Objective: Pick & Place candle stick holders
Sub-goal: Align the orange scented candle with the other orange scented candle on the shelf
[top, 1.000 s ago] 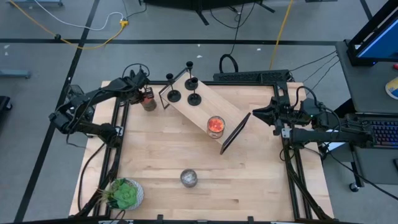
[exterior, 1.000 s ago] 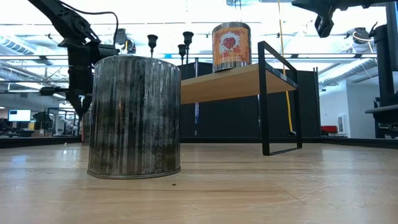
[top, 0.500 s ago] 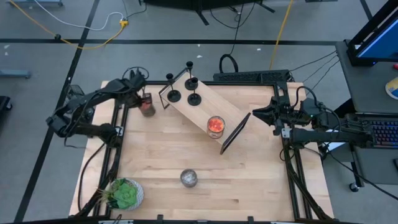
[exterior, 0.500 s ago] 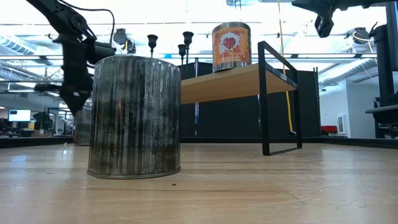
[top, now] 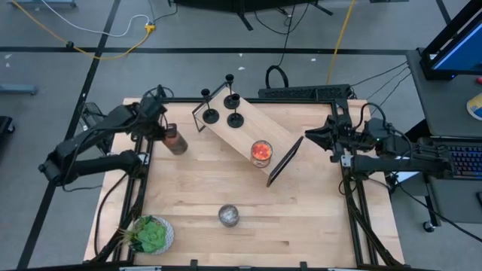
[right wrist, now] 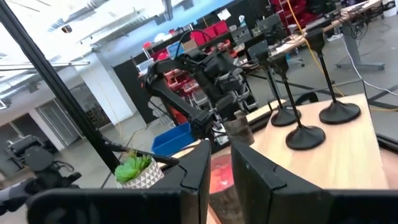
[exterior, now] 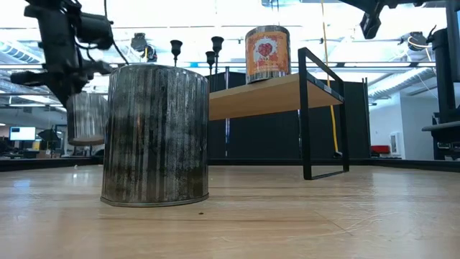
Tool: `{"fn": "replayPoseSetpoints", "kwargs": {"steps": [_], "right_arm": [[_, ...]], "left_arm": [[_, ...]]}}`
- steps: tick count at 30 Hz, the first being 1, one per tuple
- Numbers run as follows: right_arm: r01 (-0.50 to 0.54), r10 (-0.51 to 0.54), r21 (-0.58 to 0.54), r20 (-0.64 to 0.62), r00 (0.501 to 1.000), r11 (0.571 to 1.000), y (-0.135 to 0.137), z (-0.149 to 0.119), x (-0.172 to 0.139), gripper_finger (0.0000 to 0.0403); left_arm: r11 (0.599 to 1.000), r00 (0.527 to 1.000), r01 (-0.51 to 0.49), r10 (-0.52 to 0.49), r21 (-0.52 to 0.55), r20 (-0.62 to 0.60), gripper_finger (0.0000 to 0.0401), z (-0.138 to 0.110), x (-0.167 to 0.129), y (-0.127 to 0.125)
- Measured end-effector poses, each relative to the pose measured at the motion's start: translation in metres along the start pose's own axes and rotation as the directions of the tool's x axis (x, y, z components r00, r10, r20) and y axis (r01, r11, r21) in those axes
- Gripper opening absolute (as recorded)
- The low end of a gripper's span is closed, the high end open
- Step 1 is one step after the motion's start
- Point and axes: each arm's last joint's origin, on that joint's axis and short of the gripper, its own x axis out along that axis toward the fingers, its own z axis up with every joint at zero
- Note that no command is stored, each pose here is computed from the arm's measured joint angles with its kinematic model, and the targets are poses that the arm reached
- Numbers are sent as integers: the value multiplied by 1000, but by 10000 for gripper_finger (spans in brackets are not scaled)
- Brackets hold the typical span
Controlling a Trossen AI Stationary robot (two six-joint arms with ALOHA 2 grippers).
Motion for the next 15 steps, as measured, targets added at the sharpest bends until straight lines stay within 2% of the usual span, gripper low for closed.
{"fn": "replayPoseSetpoints", "kwargs": {"steps": [9, 15], "right_arm": [[-62, 62, -13, 2, 998, 998, 1, 0, 23, 59], [-119, 118, -28, -28, 993, 992, 0, -5, 45, 59]], "left_arm": [[979, 983, 168, -159, 113, -87, 1, -30, -20, -11], [944, 962, 272, -263, 186, -76, 0, -40, -54, -34]]}}
